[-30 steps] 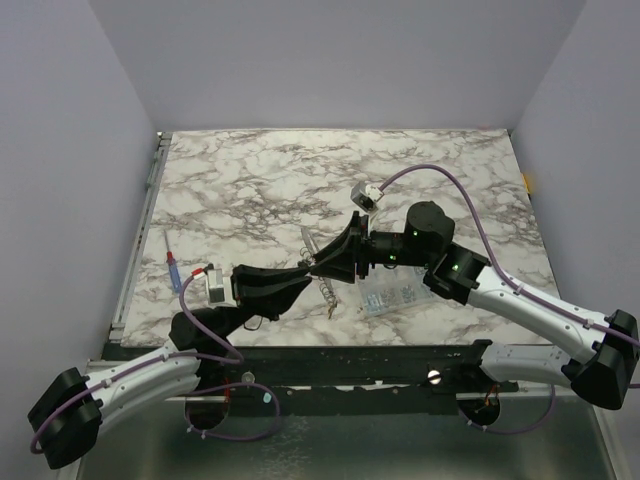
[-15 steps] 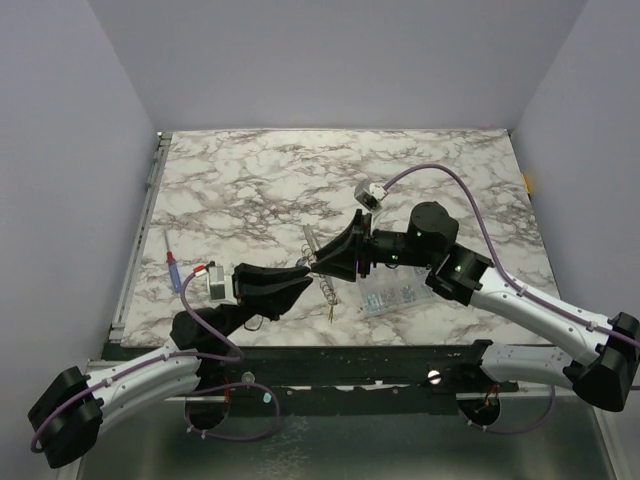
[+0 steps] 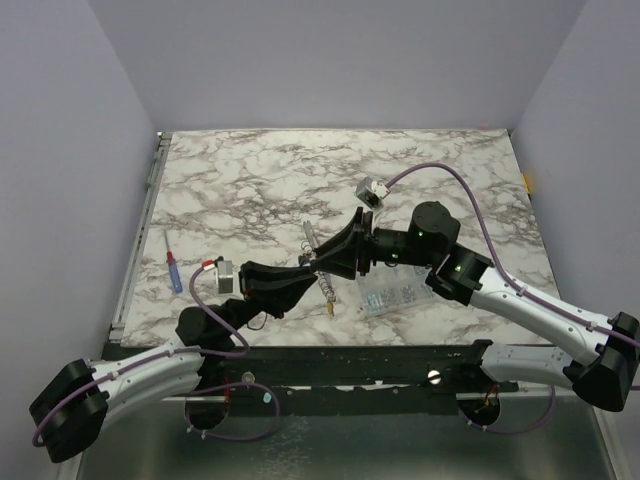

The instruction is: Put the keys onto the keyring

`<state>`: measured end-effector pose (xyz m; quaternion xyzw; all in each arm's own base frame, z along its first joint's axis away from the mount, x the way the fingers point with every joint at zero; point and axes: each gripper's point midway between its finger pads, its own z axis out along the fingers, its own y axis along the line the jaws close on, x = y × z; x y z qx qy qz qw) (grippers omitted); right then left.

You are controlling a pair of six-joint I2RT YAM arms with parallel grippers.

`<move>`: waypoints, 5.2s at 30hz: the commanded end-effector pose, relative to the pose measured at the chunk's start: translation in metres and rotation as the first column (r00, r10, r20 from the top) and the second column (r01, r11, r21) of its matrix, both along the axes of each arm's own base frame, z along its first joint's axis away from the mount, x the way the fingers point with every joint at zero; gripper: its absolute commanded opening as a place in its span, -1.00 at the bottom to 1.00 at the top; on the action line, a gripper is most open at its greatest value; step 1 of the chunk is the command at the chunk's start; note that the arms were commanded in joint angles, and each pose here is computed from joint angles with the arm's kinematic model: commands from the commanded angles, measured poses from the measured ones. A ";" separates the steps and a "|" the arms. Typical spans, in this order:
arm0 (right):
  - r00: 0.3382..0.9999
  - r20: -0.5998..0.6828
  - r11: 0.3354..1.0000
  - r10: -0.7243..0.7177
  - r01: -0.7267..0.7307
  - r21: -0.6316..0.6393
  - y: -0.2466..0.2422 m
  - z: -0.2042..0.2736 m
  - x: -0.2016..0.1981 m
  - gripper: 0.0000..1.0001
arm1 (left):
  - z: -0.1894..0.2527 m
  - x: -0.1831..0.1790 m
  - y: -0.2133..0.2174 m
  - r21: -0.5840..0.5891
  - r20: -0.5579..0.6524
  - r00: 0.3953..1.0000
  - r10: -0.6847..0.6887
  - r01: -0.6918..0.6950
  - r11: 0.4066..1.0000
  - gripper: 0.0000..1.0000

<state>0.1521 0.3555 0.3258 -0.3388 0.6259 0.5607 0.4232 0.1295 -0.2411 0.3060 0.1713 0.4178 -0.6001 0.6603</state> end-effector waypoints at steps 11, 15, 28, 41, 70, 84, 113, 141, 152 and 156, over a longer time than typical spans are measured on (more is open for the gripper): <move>1.000 0.009 1.000 0.011 -0.011 0.024 0.004 0.001 0.000 -0.64 | 0.025 -0.002 0.011 -0.079 0.022 1.000 0.016 -0.014 0.997 -0.49; 1.000 0.008 1.000 0.017 -0.017 0.020 0.005 0.000 0.000 -0.64 | 0.026 -0.001 0.011 -0.083 0.020 1.000 0.021 -0.019 0.996 -0.49; 0.999 0.021 0.999 0.026 -0.026 0.045 0.006 0.009 -0.001 -0.64 | 0.017 0.002 0.002 -0.050 -0.005 1.000 0.001 -0.001 0.999 -0.51; 0.998 0.007 0.998 0.055 -0.055 0.037 0.009 0.002 -0.004 -0.64 | 0.029 0.004 0.010 -0.095 0.004 0.999 0.032 -0.031 0.995 -0.53; 0.999 -0.031 0.999 -0.018 0.019 0.051 0.006 0.002 0.005 0.43 | 0.008 0.035 -0.001 0.049 0.018 0.984 0.180 -0.180 0.982 -1.00; 0.974 -0.107 0.980 -0.197 0.195 -0.031 -0.003 -0.012 0.031 0.82 | 0.007 0.040 -0.015 0.208 0.110 0.976 0.190 -0.209 0.956 -1.00; 0.949 0.277 0.976 -0.154 0.189 -0.106 -0.037 0.016 0.023 0.23 | 0.012 0.042 -0.012 0.384 0.133 0.970 0.203 -0.239 0.892 -1.00; 0.962 0.189 0.897 -0.199 0.256 -0.360 -0.038 -0.031 0.078 -0.03 | 0.023 0.022 -0.006 0.367 0.178 0.972 0.151 -0.208 0.907 -1.00; 0.990 0.115 0.954 0.087 -0.050 -0.296 -0.029 -0.017 0.019 -0.02 | 0.024 0.025 -0.003 0.362 0.176 0.969 0.175 -0.229 0.904 -1.00; 0.988 0.128 0.958 0.089 -0.050 -0.282 -0.029 -0.010 0.017 -0.02 | 0.023 0.026 -0.003 0.365 0.173 0.969 0.177 -0.230 0.902 -1.00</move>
